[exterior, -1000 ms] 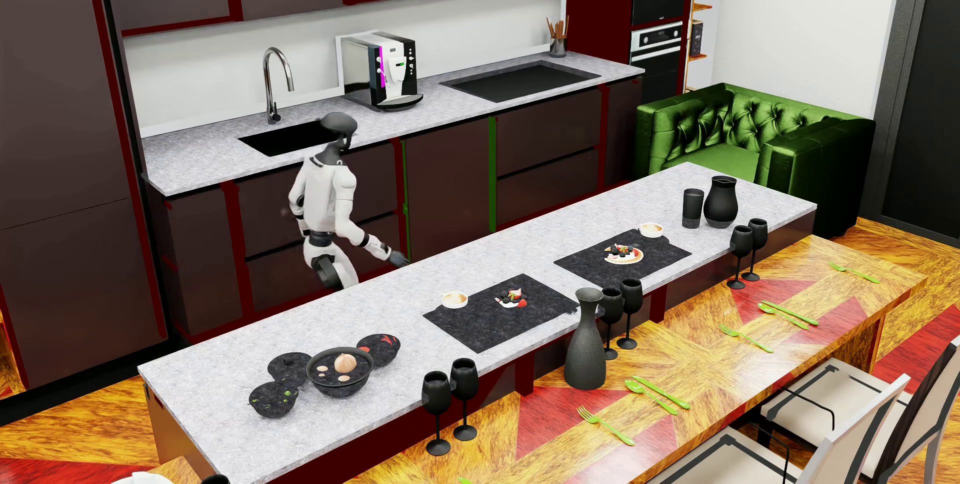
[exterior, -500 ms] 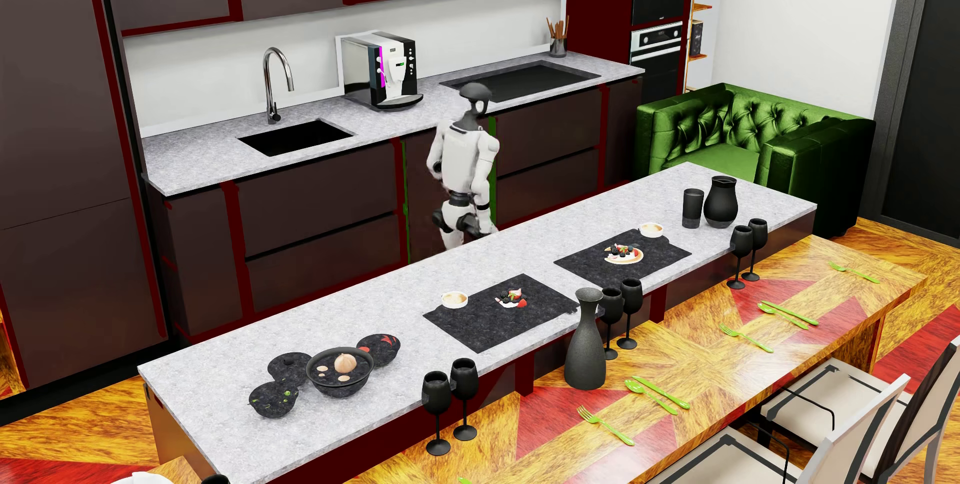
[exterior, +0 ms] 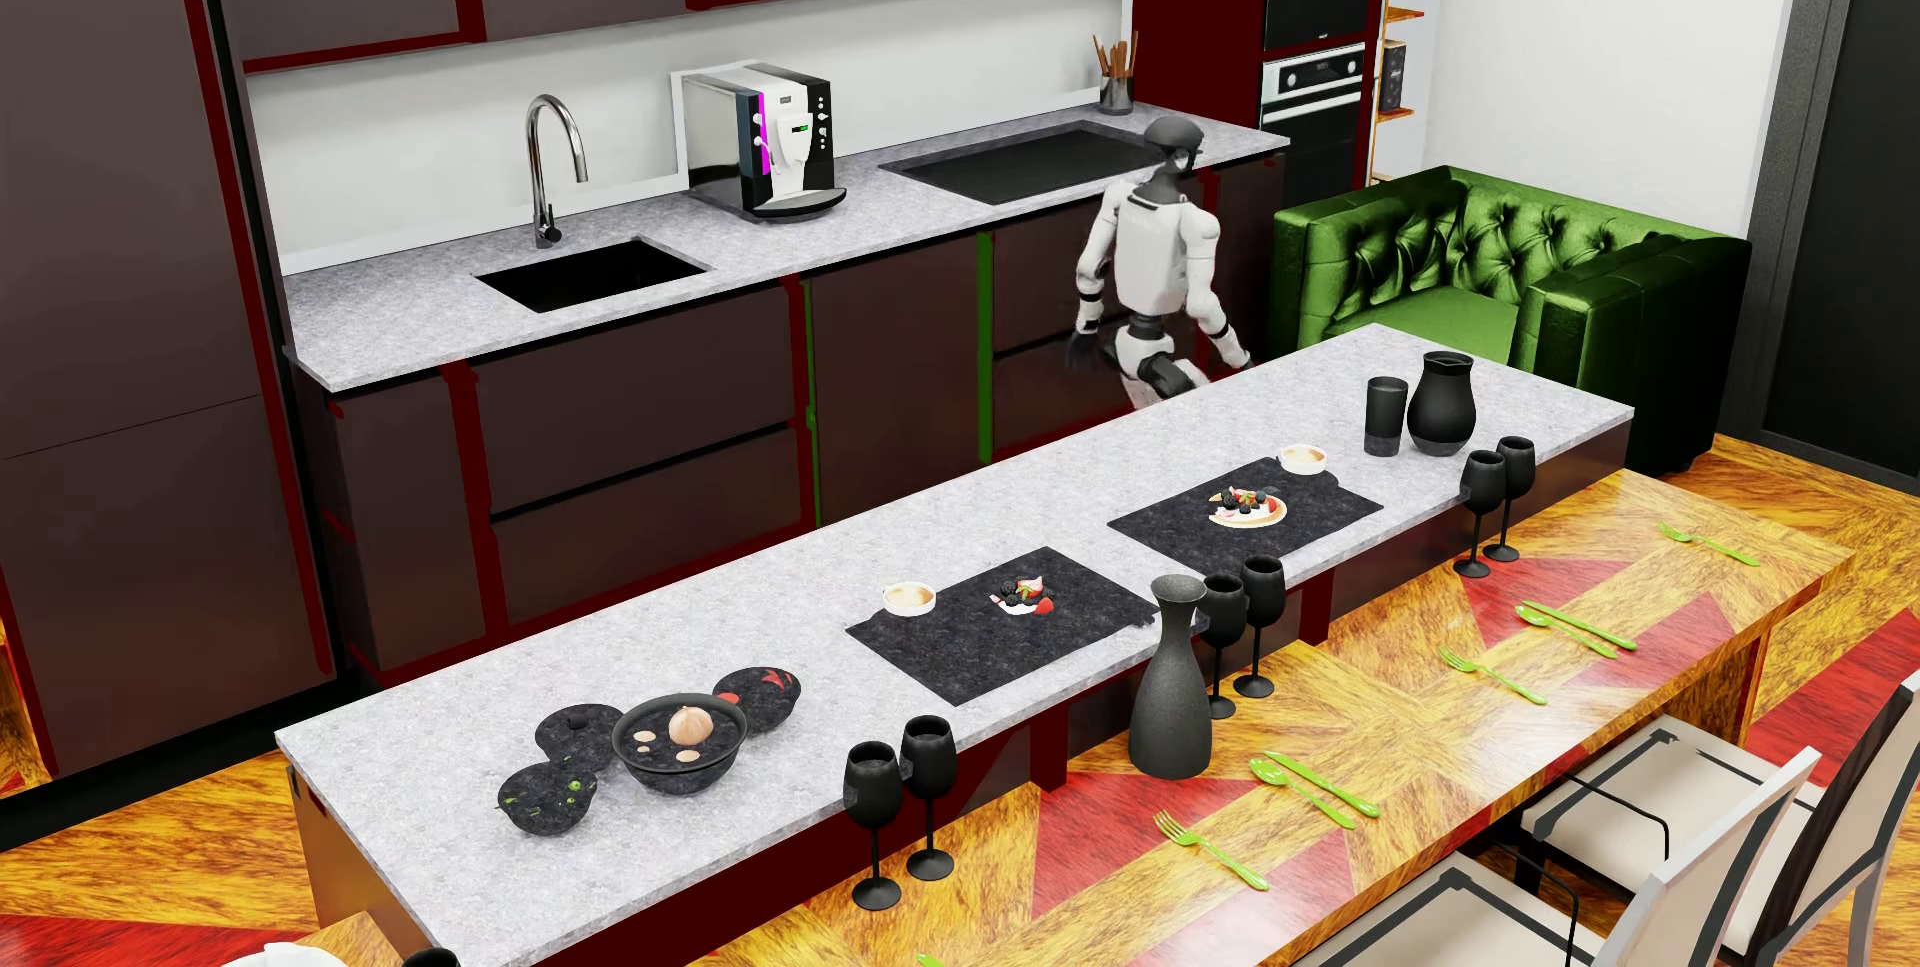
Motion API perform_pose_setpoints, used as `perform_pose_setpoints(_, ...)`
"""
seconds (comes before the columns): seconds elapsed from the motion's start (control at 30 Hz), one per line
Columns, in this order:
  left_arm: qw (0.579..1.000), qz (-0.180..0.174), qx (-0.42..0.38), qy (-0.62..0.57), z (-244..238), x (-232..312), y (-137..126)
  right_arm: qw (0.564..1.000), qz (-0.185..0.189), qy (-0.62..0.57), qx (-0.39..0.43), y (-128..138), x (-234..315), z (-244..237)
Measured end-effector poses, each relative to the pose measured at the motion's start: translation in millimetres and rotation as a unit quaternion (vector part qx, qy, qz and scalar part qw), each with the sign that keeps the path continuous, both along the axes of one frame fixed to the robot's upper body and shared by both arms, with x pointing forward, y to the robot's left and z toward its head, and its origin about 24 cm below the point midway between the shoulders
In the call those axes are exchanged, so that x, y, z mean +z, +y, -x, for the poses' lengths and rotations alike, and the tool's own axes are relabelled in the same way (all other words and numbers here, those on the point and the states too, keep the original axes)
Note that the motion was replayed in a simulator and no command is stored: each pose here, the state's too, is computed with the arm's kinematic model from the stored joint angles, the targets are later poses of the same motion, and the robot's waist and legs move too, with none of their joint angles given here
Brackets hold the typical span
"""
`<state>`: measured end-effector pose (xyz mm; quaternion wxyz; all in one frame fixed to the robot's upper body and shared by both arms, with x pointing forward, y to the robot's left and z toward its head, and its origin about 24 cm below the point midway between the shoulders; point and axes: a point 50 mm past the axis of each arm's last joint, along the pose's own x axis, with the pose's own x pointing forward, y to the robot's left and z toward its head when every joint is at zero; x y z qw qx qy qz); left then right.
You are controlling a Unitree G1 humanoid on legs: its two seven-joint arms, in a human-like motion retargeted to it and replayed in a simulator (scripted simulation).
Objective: Approach the fabric armchair
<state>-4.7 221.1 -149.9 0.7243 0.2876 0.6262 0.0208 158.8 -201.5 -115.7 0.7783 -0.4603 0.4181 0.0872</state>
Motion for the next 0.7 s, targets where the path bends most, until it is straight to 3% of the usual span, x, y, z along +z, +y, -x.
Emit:
perform_pose_setpoints(0.07,0.985,-0.001,-0.084,-0.152,-74.8,16.7,-10.8,0.984,0.008,0.166,0.061,-7.1,-25.2,58.9)
perform_pose_setpoints(0.13,0.943,0.039,-0.165,-0.288,-135.3,47.3,-24.4,0.971,0.001,0.228,0.071,-14.4,-26.9,110.5)
perform_pose_setpoints(0.2,0.878,0.071,-0.256,-0.398,-183.3,92.6,-38.4,0.973,-0.062,0.219,-0.039,-11.7,-16.7,158.3)
perform_pose_setpoints(0.23,0.849,0.059,-0.267,-0.452,-197.2,116.7,-35.5,0.969,-0.082,0.215,-0.085,-5.8,-17.0,166.2)
perform_pose_setpoints(0.27,0.839,0.028,-0.219,-0.498,-198.3,128.6,-25.8,0.969,-0.054,0.23,-0.075,-6.6,-23.6,158.7)
perform_pose_setpoints(0.33,0.859,-0.059,-0.041,-0.507,-178.7,107.5,-14.1,0.963,0.057,0.259,0.048,-12.2,-34.9,105.3)
perform_pose_setpoints(0.37,0.88,-0.064,-0.03,-0.469,-177.2,90.3,-19.9,0.975,0.063,0.208,0.055,-5.2,-29.7,60.9)
perform_pose_setpoints(0.4,0.906,-0.036,-0.094,-0.411,-177.6,73.0,-28.5,0.994,0.023,0.106,0.009,6.0,-15.5,16.1)
perform_pose_setpoints(0.47,0.932,0.006,-0.26,-0.252,-162.8,41.1,-33.5,0.988,-0.086,-0.115,-0.053,28.3,24.7,-51.1)
perform_pose_setpoints(0.5,0.94,0.016,-0.283,-0.192,-156.4,31.6,-29.9,0.976,-0.1,-0.191,-0.021,37.0,48.1,-76.3)
perform_pose_setpoints(0.6,0.951,0.011,-0.278,-0.132,-147.4,25.2,-14.1,0.924,-0.07,-0.351,0.131,59.7,126.5,-128.9)
perform_pose_setpoints(0.7,0.974,-0.021,-0.177,-0.141,-128.7,22.8,3.3,0.886,-0.104,-0.421,0.165,73.2,170.5,-148.9)
